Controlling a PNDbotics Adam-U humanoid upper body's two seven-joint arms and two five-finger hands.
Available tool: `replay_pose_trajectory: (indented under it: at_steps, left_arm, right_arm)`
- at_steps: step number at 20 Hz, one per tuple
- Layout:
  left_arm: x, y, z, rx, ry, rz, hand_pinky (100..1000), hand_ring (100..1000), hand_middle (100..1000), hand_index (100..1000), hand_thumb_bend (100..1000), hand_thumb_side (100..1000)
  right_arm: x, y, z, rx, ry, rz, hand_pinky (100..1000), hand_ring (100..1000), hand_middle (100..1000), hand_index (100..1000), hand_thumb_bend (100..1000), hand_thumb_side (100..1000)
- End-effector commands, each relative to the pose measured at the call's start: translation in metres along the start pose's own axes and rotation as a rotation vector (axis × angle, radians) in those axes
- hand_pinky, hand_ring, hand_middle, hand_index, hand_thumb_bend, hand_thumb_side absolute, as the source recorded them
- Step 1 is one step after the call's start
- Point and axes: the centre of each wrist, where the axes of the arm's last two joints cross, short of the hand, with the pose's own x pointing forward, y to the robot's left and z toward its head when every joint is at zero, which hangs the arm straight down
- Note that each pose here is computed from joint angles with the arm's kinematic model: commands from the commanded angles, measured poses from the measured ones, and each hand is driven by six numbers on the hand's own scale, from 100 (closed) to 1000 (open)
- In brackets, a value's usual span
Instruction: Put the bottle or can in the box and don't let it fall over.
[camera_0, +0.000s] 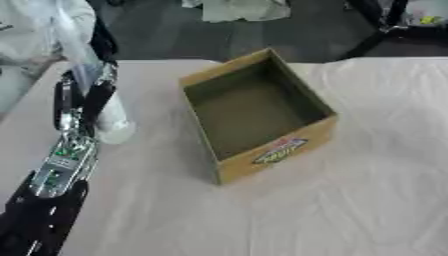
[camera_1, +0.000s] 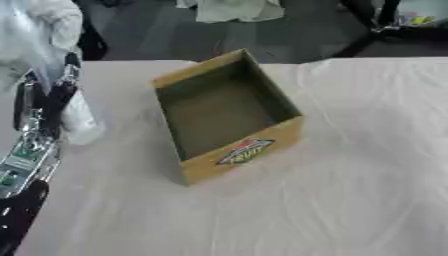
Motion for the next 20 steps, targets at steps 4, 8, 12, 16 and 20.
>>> replay_pose_trajectory:
  at_steps: [4, 8, 12, 16, 20]
  left_arm:
    - [0.040, -0.028, -0.015, -0.127, -0.083, 0.040, 254, 256, 205, 194, 100, 384]
    - [0.049, -0.055, -0.017, -0.195, -0.092, 0.077, 253, 255, 205, 195, 100, 386]
    - [0.055, -0.068, -0.017, -0.230, -0.101, 0.107, 261, 257, 206, 196, 100, 400]
    - [0.066, -0.096, -0.016, -0.289, -0.112, 0.164, 268, 262, 210, 198, 100, 410]
    - [0.070, -0.107, -0.016, -0.306, -0.131, 0.197, 267, 262, 209, 198, 100, 407]
  right_arm:
    - [0.015, -0.004, -0.005, 0.006, -0.048, 0.000, 873, 747, 784, 848, 100, 750]
    - [0.017, 0.000, -0.006, 0.021, -0.055, -0.005, 873, 748, 785, 848, 100, 748]
    - [0.019, 0.003, -0.007, 0.029, -0.060, -0.010, 873, 747, 785, 847, 100, 746]
    - [0.022, 0.007, -0.008, 0.040, -0.068, -0.015, 872, 747, 785, 847, 100, 745]
    - [0.024, 0.012, -0.010, 0.052, -0.076, -0.026, 872, 747, 785, 847, 100, 745]
